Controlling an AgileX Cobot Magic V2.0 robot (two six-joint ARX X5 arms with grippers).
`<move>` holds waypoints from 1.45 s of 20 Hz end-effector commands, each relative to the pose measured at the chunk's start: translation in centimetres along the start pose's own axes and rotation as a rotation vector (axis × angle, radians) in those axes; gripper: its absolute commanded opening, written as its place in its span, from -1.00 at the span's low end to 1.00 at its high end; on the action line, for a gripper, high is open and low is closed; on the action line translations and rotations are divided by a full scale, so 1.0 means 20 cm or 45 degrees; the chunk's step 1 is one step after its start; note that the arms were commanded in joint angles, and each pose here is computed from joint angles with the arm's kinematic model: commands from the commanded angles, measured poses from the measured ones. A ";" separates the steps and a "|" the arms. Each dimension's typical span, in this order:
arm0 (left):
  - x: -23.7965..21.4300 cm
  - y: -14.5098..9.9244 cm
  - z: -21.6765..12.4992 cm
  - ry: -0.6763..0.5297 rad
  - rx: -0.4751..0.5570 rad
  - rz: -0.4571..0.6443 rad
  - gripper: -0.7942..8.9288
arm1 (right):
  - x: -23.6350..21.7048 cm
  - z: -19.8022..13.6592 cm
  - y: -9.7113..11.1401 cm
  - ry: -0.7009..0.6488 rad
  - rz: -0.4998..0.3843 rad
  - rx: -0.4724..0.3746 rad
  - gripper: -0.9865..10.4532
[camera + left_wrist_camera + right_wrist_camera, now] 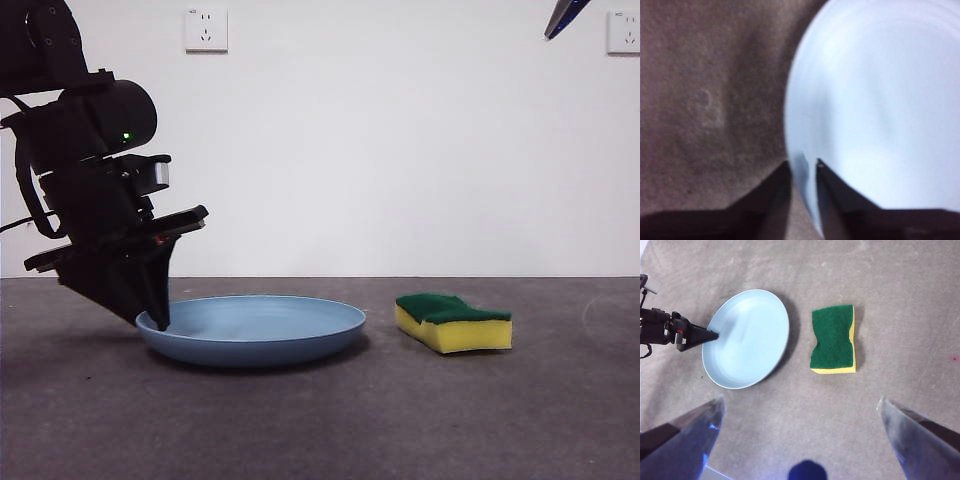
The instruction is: Pick up the plate,pick up the cloth,clean the plate with the cloth
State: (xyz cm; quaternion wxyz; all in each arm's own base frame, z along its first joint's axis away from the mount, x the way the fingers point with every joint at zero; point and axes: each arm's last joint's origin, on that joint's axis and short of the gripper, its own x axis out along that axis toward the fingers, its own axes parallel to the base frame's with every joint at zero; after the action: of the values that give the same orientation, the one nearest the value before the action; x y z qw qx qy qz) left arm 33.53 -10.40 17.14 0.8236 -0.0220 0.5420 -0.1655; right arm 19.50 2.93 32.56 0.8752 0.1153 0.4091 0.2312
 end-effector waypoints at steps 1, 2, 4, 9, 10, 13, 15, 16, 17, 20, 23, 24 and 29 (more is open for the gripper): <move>0.02 0.00 0.00 0.004 0.036 -0.001 -0.85 | 0.00 0.01 0.00 -0.011 -0.003 0.002 0.21; 0.01 -0.01 0.00 0.001 0.044 -0.001 -0.85 | 0.00 0.01 0.00 -0.013 -0.003 0.002 0.21; -0.02 -0.01 0.00 -0.016 0.056 -0.003 -0.85 | 0.00 0.02 0.00 -0.033 0.010 -0.008 0.21; -0.25 -0.06 0.02 -0.165 0.109 -0.015 -0.85 | 0.06 0.06 0.06 -0.071 0.066 -0.084 0.21; -0.32 -0.07 0.02 -0.208 0.129 -0.016 -0.85 | 0.10 0.08 0.07 -0.034 0.084 -0.096 0.21; -0.55 -0.10 -0.01 -0.317 0.147 0.018 -0.85 | 0.24 0.14 0.12 0.054 0.040 -0.165 0.21; -0.67 -0.11 -0.05 -0.373 0.179 0.057 -0.85 | 0.35 0.18 0.15 0.111 -0.026 -0.219 0.21; -0.72 -0.12 -0.07 -0.397 0.182 0.081 -0.85 | 0.41 0.20 0.15 0.144 -0.055 -0.244 0.21; -0.77 -0.12 -0.08 -0.417 0.181 0.096 -0.85 | 0.48 0.22 0.15 0.181 -0.089 -0.264 0.21; -0.86 -0.13 -0.13 -0.448 0.185 0.102 -0.85 | 0.68 0.26 0.15 0.273 -0.182 -0.317 0.21; -0.88 -0.13 -0.15 -0.431 0.199 0.106 -0.85 | 0.87 0.29 0.11 0.364 -0.234 -0.331 0.21; -0.88 -0.13 -0.16 -0.418 0.207 0.109 -0.85 | 0.93 0.28 0.09 0.395 -0.238 -0.329 0.21; -0.87 -0.13 -0.16 -0.409 0.208 0.109 -0.85 | 1.15 0.22 0.01 0.493 -0.252 -0.308 0.21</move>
State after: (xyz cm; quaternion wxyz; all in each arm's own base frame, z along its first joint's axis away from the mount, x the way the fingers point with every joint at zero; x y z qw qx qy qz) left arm 23.71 -7.23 32.05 0.9052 0.0373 0.3894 -0.1661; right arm 35.67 14.37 20.27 0.8063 -0.0724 0.5490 0.2078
